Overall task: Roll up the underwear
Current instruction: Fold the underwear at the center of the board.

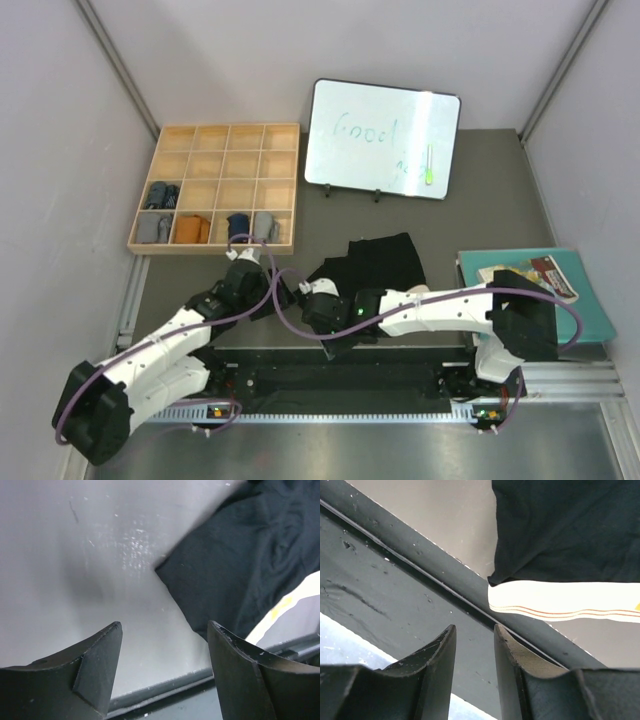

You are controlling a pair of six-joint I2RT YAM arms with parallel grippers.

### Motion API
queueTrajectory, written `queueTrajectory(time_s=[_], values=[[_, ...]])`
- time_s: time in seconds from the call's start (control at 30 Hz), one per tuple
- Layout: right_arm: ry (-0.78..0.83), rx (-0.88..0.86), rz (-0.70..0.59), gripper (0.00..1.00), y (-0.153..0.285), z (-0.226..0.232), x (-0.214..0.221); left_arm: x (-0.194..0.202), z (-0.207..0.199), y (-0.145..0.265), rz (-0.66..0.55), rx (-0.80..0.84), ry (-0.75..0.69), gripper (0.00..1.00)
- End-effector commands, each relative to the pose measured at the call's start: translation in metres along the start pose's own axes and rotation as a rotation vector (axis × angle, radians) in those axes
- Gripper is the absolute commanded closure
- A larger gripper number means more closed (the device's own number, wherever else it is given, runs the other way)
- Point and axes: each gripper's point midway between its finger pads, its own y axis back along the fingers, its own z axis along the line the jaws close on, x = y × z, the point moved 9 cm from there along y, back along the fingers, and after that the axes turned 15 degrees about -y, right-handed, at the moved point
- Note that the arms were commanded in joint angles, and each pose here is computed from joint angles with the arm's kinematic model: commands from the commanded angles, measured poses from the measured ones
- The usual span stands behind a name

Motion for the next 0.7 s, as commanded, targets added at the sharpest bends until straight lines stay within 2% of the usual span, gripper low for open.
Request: queueTrajectory(time_s=[0.0, 0.33, 0.67], values=[[-0.012, -0.035, -0.038, 0.64, -0.002, 0.013, 0.003, -0.009, -0.003, -0.014, -0.062, -0.023, 0.030, 0.28], [0.018, 0.075, -0.058, 0.59, -0.016, 0.010, 0.012, -0.012, -0.005, -0.036, -0.025, -0.050, 0.038, 0.34], [0.033, 0.185, -0.140, 0.64, -0.030, 0.007, 0.011, -0.006, -0.003, -0.046, 0.022, -0.064, 0.045, 0.41]])
